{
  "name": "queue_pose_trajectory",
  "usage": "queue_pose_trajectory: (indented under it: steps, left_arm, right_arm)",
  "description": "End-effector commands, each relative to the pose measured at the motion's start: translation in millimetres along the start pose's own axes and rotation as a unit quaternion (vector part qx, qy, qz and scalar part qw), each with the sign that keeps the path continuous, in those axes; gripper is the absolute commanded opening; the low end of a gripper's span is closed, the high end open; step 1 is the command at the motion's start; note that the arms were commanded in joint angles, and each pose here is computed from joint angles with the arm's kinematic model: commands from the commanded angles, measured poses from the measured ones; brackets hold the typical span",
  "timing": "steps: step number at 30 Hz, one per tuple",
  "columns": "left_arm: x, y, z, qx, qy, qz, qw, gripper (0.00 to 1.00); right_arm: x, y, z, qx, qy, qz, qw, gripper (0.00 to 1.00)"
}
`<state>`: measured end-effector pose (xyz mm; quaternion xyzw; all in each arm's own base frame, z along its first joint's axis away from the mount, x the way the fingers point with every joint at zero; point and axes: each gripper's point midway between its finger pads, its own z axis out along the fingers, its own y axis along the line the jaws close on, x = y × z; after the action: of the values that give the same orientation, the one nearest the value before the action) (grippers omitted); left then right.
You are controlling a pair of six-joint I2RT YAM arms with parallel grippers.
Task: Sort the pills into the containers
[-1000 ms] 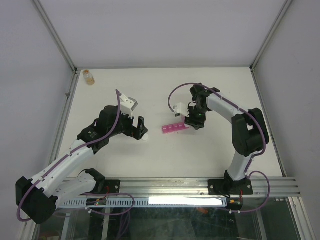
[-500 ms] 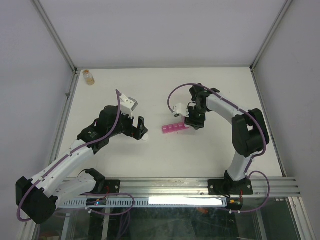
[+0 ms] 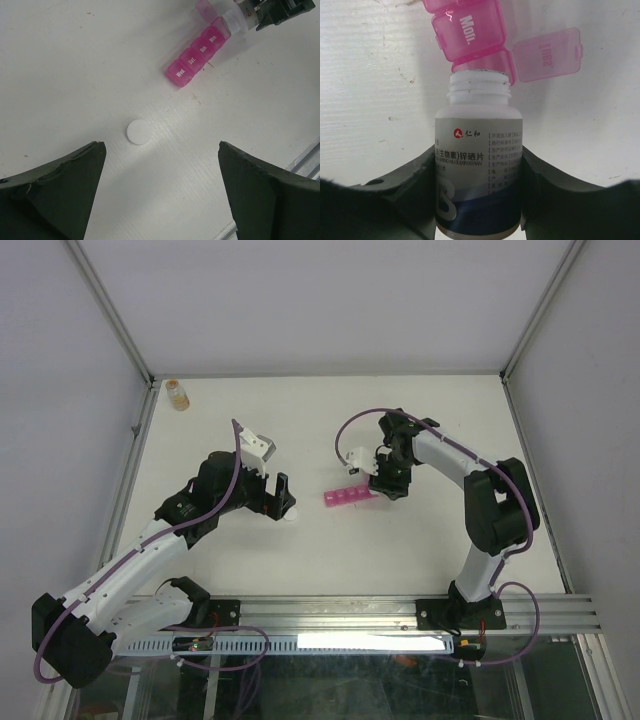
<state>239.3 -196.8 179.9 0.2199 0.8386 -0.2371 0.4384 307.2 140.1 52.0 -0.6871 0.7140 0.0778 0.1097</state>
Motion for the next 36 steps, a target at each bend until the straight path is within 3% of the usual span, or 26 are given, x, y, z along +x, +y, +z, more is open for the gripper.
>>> queue_pose_trajectory:
  steps: [1,9,11,14,16,18,20,23,25,36]
  left_arm:
    - [-15.3,-1.5,-2.7,0.011,-0.03,0.017,0.999,0.99]
    - [-14.6,-1.3,-2.6,0.011,-0.03,0.017,0.999,0.99]
    - [-15.3,-1.7,-2.8,0.012,-0.03,0.016,0.999,0.99]
    - [-14.9,-1.7,-2.9,0.012,-0.03,0.016,0.999,0.99]
    - [-15.4,-2.0,-3.0,0.013,-0.03,0.017,0.999,0.99]
    - [-14.8,-1.7,-3.3,0.012,-0.031,0.017,0.999,0.99]
    - [-15.0,-1.4,-2.7,0.012,-0.03,0.017,0.999,0.99]
    - [-14.7,-1.3,-2.9,0.012,-0.031,0.016,0.999,0.99]
    - [-15.0,-1.7,-2.6,0.013,-0.03,0.017,0.999,0.99]
    - [-14.1,-0.9,-2.3,0.013,-0.029,0.016,0.999,0.99]
  right_arm:
    - [-8.4,-17.2,-19.8,0.045,-0.015,0.002,0.999,0.0]
    - [-15.2,-8.8,-25.1,0.02,-0.038,0.008,0.999,0.0]
    - [-9.6,-20.6,-22.9,0.054,-0.025,0.008,0.998,0.0]
    - [-17.7,-8.4,-26.5,0.016,-0.042,0.011,0.999,0.0]
    - [-8.0,-22.2,-22.0,0.059,-0.02,0.008,0.998,0.0]
    - [-14.9,-11.5,-25.1,0.02,-0.034,0.013,0.999,0.0]
    - [-10.8,-20.8,-22.5,0.057,-0.025,0.005,0.998,0.0]
    - [-15.5,-8.7,-24.8,0.023,-0.037,0.01,0.999,0.0]
    - [-7.8,-18.6,-20.3,0.058,-0.016,0.001,0.998,0.0]
    - [-9.0,-2.0,-22.0,0.024,-0.018,0.009,1.0,0.0]
